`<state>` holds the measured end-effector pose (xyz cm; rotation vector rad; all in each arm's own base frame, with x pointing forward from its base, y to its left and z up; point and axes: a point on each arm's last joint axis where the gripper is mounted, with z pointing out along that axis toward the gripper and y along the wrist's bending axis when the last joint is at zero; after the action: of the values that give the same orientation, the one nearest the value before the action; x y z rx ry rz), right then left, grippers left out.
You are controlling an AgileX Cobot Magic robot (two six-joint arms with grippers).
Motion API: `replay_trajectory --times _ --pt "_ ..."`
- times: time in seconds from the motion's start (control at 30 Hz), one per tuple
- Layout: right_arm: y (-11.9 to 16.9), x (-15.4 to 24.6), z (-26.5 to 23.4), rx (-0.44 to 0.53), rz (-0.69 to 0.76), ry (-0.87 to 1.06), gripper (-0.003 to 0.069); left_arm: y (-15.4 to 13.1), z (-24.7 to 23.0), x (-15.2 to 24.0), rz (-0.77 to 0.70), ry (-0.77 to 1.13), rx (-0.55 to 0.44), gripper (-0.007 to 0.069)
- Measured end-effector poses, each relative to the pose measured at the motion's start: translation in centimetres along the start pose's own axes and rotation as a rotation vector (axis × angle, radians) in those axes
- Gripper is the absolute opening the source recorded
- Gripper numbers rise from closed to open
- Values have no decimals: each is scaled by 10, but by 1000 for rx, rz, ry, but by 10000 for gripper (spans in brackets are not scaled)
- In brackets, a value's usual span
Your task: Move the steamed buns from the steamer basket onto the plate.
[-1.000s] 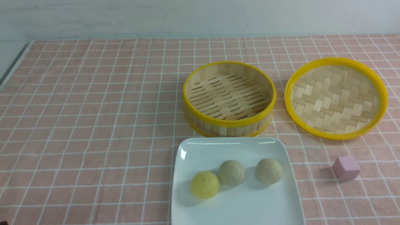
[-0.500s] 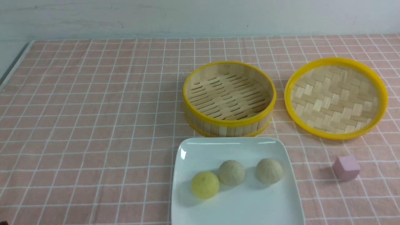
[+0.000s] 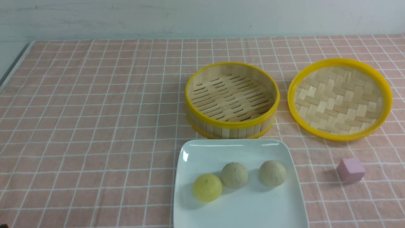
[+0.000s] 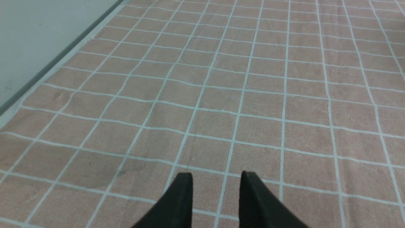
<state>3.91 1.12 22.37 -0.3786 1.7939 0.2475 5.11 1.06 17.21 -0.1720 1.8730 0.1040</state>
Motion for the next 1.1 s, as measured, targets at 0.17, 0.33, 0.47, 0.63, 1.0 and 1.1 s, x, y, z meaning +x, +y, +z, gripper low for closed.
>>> replay_trajectory --times 0.17,0.33,0.47,0.63,1.0,1.1 --pt "4 21 16 -27 -10 -63 442 0 0 0 0 0 0 240" --pt "3 35 23 8 -7 -40 442 0 0 0 0 0 0 240" --pt "-2 39 26 94 13 -13 442 0 0 0 0 0 0 240" --pt "-8 40 25 213 44 -14 442 0 0 0 0 0 0 240" --pt "-20 47 21 439 161 58 442 0 0 0 -1 0 0 240" --pt "-20 47 20 445 140 69 442 0 0 0 -1 0 0 240"
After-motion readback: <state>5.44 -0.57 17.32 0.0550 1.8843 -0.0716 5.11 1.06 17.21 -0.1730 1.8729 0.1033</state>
